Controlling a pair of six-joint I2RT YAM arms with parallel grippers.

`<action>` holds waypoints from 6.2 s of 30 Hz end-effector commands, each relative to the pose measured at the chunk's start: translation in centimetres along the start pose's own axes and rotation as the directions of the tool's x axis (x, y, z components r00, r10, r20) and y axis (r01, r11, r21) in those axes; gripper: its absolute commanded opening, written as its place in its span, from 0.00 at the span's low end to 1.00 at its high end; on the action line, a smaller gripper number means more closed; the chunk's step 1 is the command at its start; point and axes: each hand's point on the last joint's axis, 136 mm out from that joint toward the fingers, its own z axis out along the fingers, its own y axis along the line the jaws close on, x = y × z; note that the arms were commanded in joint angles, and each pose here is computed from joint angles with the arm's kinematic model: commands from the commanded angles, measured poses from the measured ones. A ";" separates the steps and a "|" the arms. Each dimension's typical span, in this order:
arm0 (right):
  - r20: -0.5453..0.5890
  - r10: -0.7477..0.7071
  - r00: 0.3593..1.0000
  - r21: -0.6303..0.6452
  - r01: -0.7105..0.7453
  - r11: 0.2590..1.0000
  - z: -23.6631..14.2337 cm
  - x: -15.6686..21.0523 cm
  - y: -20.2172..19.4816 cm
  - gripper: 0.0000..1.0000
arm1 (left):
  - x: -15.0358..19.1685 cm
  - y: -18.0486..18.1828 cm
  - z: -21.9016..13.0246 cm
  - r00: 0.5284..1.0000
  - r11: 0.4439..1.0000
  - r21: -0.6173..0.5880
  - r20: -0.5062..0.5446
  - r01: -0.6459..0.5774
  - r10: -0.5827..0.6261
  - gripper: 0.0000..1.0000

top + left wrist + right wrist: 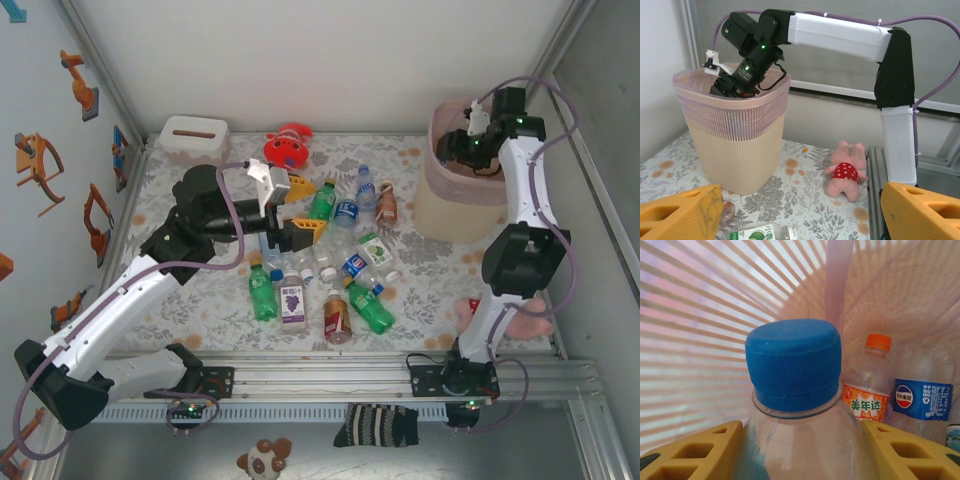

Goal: Put the plastic bottles in the bin

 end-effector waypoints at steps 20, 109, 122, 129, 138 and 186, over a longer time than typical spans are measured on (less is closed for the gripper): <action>-0.214 0.050 0.976 0.039 -0.043 0.998 7.1 4.2 -2.8 0.55 | 0.5 0.0 -0.8 1.000 0.999 -0.035 -0.012 -0.016 0.016 0.82; 0.333 -0.089 0.939 -0.050 0.111 0.993 -15.7 3.0 8.4 0.66 | 33.0 7.1 -11.5 0.229 0.141 -0.922 -0.060 0.361 -0.972 0.86; 0.326 -0.087 0.942 -0.029 0.102 0.994 -15.9 3.7 8.1 0.65 | 36.2 6.4 -12.1 0.154 0.141 -0.940 -0.097 0.312 -0.983 0.79; 0.318 -0.092 0.944 -0.025 0.106 0.994 -15.8 4.1 7.9 0.66 | 37.7 5.2 -12.9 0.109 0.143 -0.947 -0.116 0.288 -0.987 0.75; 0.326 -0.091 0.941 -0.048 0.113 0.992 -15.8 3.6 8.4 0.66 | 37.5 3.5 -13.4 0.082 0.136 -0.940 -0.116 0.312 -0.990 0.76; 0.399 -0.110 0.910 -0.181 0.195 0.964 -16.6 3.5 11.9 0.65 | 27.2 3.4 -10.2 0.518 0.460 -0.800 -0.225 0.385 -0.825 0.50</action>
